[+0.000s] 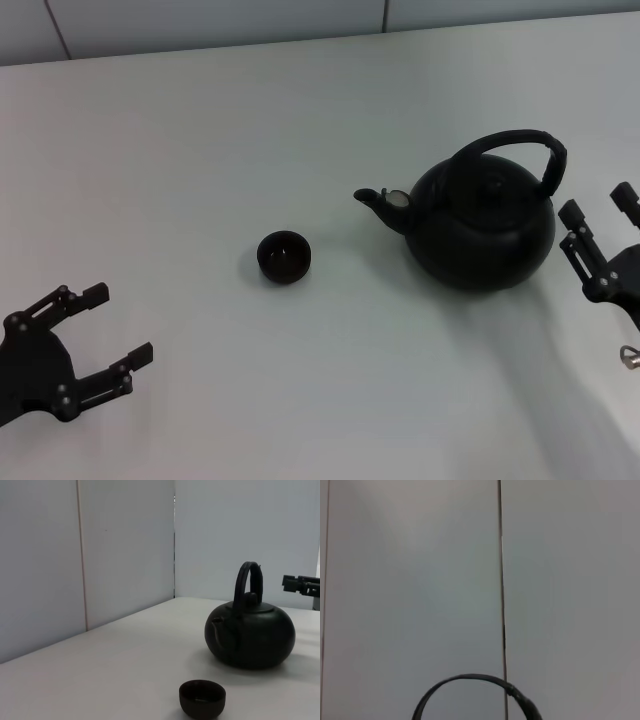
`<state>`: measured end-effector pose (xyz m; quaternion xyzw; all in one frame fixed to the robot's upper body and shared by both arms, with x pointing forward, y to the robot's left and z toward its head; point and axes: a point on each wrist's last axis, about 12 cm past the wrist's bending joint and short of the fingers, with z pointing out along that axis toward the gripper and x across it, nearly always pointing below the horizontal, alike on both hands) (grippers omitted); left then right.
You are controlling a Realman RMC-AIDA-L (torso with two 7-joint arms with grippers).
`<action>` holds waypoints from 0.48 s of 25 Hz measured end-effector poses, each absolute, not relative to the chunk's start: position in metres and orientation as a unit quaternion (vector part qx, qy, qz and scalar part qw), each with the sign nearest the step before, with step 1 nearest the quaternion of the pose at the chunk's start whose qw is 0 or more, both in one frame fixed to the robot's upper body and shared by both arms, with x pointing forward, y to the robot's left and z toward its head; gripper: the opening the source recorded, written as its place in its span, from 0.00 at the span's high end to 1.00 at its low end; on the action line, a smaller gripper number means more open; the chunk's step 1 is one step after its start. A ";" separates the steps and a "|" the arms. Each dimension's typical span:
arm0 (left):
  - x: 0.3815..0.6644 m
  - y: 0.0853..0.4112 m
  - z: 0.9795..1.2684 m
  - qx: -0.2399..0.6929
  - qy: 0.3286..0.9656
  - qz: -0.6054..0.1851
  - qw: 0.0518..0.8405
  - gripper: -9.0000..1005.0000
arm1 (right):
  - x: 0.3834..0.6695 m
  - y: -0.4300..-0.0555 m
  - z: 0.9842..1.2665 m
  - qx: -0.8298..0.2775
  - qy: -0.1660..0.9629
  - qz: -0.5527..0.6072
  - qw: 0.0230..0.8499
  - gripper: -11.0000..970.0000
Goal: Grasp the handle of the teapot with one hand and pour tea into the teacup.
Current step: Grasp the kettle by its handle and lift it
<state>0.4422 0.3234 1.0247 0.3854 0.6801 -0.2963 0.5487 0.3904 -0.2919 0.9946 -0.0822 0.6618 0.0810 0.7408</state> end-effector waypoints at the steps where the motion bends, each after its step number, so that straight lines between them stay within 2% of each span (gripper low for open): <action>1: 0.443 0.323 1.025 0.386 0.680 -0.296 0.549 0.15 | 0.391 -0.292 0.995 -0.082 0.662 0.080 0.741 0.38; 12: 0.443 0.322 1.025 0.382 0.679 -0.296 0.552 0.15 | 0.414 -0.293 0.997 -0.097 0.665 0.075 0.737 0.38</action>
